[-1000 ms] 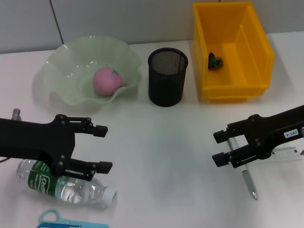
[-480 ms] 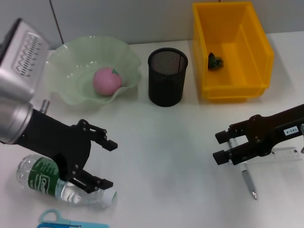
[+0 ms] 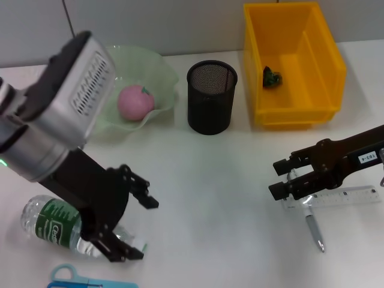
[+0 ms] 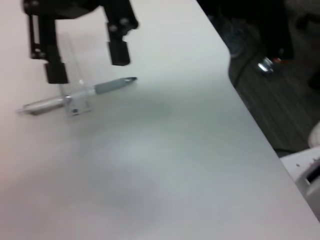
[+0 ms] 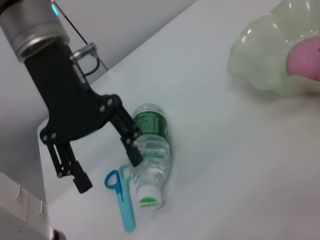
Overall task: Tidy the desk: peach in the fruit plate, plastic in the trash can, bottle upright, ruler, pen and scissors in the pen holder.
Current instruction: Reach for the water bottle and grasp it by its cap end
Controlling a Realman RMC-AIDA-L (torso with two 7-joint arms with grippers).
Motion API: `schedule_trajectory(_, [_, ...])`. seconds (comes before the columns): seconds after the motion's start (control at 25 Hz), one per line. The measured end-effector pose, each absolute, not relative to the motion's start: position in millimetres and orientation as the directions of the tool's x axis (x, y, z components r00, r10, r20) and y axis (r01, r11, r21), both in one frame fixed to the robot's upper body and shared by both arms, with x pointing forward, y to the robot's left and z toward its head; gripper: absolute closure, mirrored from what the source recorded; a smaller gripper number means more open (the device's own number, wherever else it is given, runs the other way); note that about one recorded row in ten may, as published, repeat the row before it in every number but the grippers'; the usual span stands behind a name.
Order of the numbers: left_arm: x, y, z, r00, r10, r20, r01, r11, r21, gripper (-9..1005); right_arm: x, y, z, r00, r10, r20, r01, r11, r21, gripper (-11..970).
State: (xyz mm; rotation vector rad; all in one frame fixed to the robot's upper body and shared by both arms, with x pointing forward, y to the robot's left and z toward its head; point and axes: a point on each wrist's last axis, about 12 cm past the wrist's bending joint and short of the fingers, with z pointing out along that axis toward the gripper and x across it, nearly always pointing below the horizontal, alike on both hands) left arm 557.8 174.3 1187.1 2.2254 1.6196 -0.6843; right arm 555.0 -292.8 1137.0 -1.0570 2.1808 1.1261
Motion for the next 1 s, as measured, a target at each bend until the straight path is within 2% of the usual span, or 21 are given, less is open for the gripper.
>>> schedule_trajectory(0.68, [553,153,1177,0.329,0.821,-0.467,0.920,-0.390,-0.035,281,555,-296,1135,-0.618,-0.426,-0.661,-0.786,0.367,0.498,158])
schedule_trajectory(0.96, [552,145,1163,0.361,0.832,-0.422,0.911,-0.411,-0.032,284,555,-293,1135,-0.616,-0.454,-0.644,-0.788,0.355,0.504,158])
schedule_trajectory(1.0, [553,144,1158,0.371,0.842,-0.392,0.910,-0.413,-0.026,285,555,-292,1135,-0.617,-0.460,-0.638,-0.787,0.353,0.506,158])
